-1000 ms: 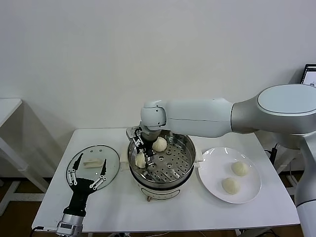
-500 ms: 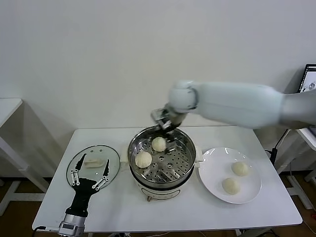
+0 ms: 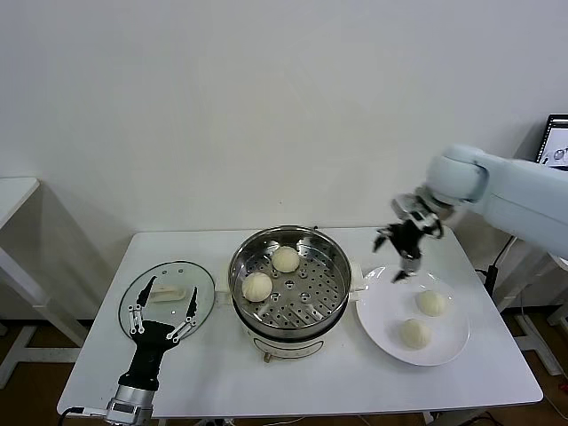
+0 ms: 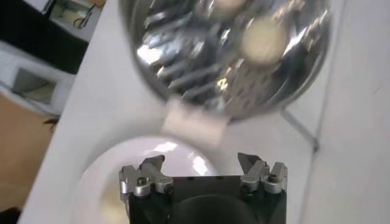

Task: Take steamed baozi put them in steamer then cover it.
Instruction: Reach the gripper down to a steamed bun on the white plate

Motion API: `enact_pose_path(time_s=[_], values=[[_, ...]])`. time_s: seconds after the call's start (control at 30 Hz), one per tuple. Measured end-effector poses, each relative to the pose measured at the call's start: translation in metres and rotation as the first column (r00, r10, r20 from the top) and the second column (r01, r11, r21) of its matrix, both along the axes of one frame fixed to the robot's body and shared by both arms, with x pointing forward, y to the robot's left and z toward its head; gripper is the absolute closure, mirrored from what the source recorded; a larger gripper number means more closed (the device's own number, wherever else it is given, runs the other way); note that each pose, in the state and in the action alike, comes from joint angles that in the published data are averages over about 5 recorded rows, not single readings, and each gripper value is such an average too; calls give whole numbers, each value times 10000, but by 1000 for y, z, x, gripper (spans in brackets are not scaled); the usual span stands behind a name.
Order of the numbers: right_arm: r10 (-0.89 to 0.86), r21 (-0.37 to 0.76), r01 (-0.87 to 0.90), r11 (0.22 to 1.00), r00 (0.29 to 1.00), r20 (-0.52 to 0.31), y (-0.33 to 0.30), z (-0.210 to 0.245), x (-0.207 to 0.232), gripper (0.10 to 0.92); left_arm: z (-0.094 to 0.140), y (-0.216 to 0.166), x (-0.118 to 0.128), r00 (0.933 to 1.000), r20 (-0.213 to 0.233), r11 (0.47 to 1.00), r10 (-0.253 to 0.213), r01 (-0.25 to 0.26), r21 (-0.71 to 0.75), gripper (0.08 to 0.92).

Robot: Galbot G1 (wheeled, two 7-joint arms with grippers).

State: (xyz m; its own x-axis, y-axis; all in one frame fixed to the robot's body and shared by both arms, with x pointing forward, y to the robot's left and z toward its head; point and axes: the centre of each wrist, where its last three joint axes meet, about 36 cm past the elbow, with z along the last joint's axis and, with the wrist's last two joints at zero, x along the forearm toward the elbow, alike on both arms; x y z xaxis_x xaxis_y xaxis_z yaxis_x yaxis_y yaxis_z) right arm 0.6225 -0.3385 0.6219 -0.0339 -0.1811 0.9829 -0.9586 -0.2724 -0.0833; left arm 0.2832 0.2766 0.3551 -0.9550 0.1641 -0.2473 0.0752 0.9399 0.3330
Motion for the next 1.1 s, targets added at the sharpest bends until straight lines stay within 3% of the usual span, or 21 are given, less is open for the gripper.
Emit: enact_pose_path(time_s=[0.5,1.1], values=[[-603,-557,563,9969,9955,-727,-44,-97,-21,200,-1,4,-3,9999,-14,9999,136,-136,99,177],[-521,-858,440,9953,9942,-944,-39,-151,-31,228,-4,5,-5,9998,-27,9998,176,-175,124,177]])
